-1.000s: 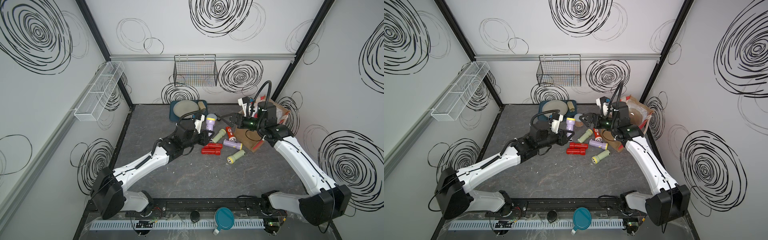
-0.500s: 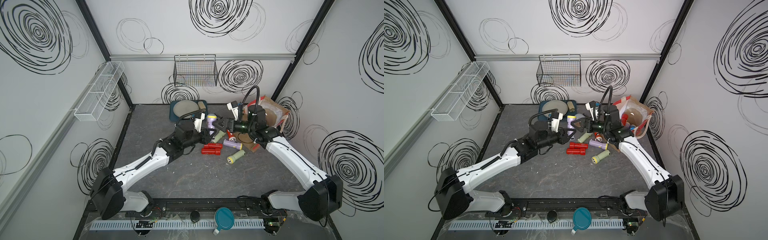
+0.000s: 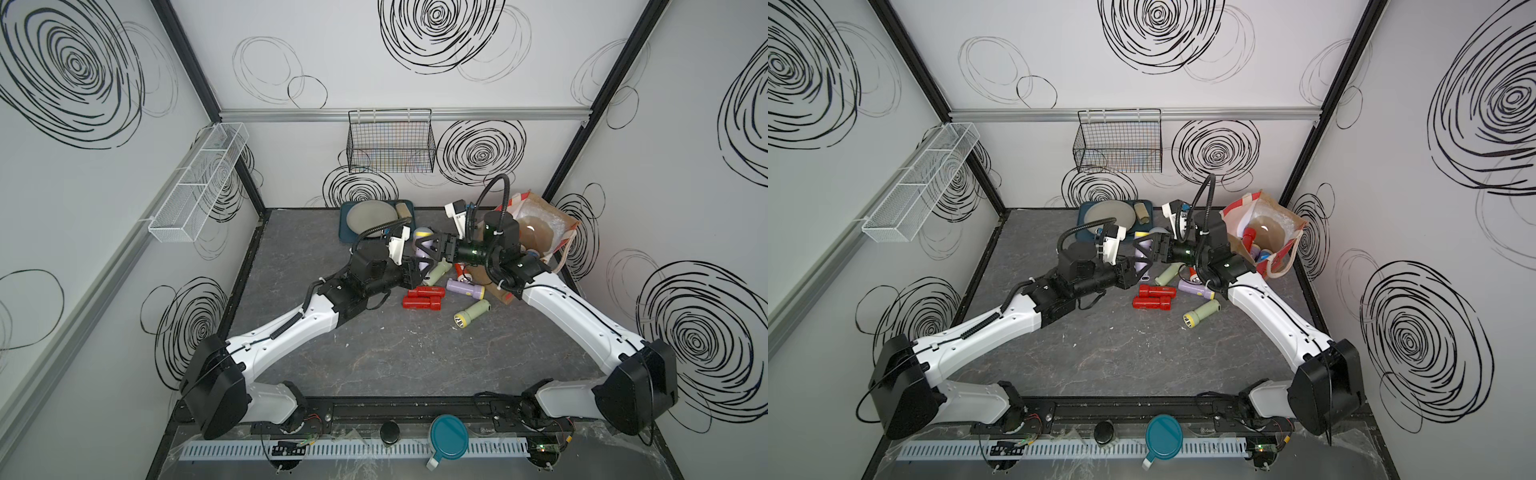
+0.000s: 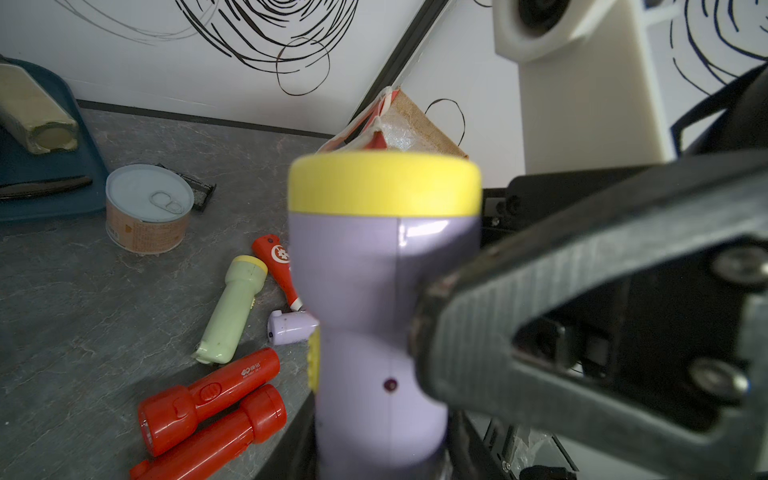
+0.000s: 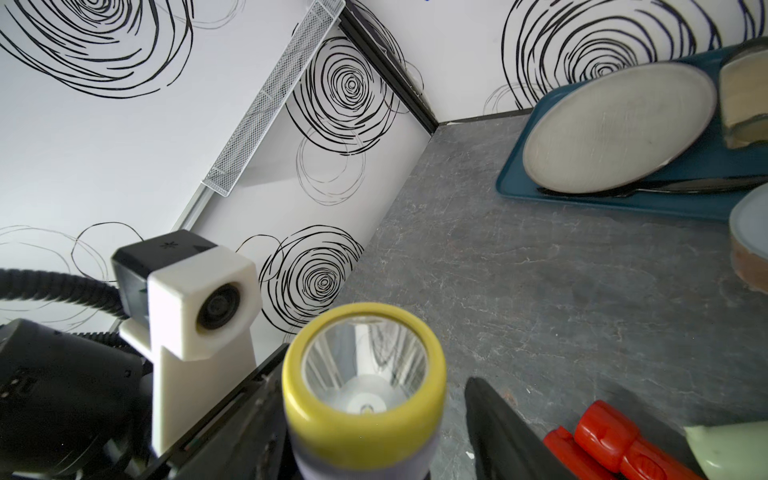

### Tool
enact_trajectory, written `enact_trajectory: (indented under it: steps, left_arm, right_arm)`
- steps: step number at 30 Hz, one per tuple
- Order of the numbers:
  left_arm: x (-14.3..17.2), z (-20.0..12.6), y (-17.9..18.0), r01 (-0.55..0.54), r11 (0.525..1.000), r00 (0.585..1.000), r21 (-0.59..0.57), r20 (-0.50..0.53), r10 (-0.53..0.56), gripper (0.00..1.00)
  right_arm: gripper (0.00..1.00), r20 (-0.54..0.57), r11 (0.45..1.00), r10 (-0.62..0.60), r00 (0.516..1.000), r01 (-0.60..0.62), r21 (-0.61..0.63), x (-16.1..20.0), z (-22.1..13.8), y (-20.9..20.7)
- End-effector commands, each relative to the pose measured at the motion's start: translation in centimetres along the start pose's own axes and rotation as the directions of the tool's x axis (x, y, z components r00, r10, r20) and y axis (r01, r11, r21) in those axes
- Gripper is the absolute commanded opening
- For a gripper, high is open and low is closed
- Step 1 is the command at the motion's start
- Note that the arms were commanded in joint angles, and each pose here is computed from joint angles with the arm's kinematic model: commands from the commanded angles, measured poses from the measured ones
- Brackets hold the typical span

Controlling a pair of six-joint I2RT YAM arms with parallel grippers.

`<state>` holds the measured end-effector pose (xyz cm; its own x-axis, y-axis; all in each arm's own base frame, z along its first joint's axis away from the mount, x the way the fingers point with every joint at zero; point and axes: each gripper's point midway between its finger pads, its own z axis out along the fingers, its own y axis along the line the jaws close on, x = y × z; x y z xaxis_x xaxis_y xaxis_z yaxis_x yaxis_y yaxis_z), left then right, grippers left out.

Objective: Put the flashlights into the tote bags
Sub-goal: Pick up the flashlight from the center of the board.

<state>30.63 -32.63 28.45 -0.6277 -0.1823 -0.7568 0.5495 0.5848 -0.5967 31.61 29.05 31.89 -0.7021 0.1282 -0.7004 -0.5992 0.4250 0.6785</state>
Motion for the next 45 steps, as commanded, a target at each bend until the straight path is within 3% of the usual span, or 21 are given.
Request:
enact_trajectory:
  steps: [1,9,21,23,24,26,29,33,45]
  left_arm:
    - [-1.4,-0.5,-1.6,-0.033,0.998,0.998,0.051,0.049,0.031,0.0]
    - [-1.2,-0.4,-1.5,-0.04,0.998,0.998,0.051,0.04,0.038,0.0]
    - [-1.0,-0.3,-1.3,-0.052,0.998,0.998,0.041,0.031,0.051,0.01]
    - [-1.0,-0.4,-1.4,-0.057,0.998,0.998,0.04,0.031,0.056,0.25]
    - [-1.0,-0.4,-1.3,-0.06,0.998,0.998,0.036,0.03,0.059,0.42]
    - [-0.9,-0.4,-1.1,-0.07,0.997,0.997,0.022,0.022,0.069,0.69]
    - [-0.5,-0.5,-0.8,-0.09,0.996,0.996,0.004,0.006,0.09,0.91]
    - [0.3,-0.6,-0.4,-0.119,0.993,0.993,-0.023,-0.027,0.119,1.0]
    - [3.2,0.2,-1.2,-0.239,0.969,0.965,-0.069,-0.129,0.229,1.0]
  right_arm:
    - [0.68,0.043,1.0,0.003,0.999,-0.002,-0.009,-0.6,0.3,0.3]
    - [0.66,0.051,0.999,0.024,0.998,-0.022,-0.037,-0.7,1.0,0.7]
    - [0.12,0.048,1.0,0.008,0.999,-0.006,-0.031,-0.5,1.0,1.0]
    - [0.04,0.054,1.0,-0.013,0.998,0.013,0.004,-0.9,0.6,0.8]
    - [0.01,0.062,0.999,-0.025,0.998,0.023,0.034,-1.2,0.2,0.5]
    - [0.0,0.081,0.995,-0.035,0.996,0.027,0.092,-2.0,-0.8,-0.2]
    - [0.0,0.115,0.981,-0.042,0.992,0.019,0.194,-3.7,-2.8,-1.9]
    - [0.0,0.173,0.95,-0.053,0.983,-0.004,0.313,-6.1,-6.3,-4.2]
    - [0.0,0.366,0.78,-0.041,0.93,-0.2,0.593,-13.0,-17.7,-12.5]
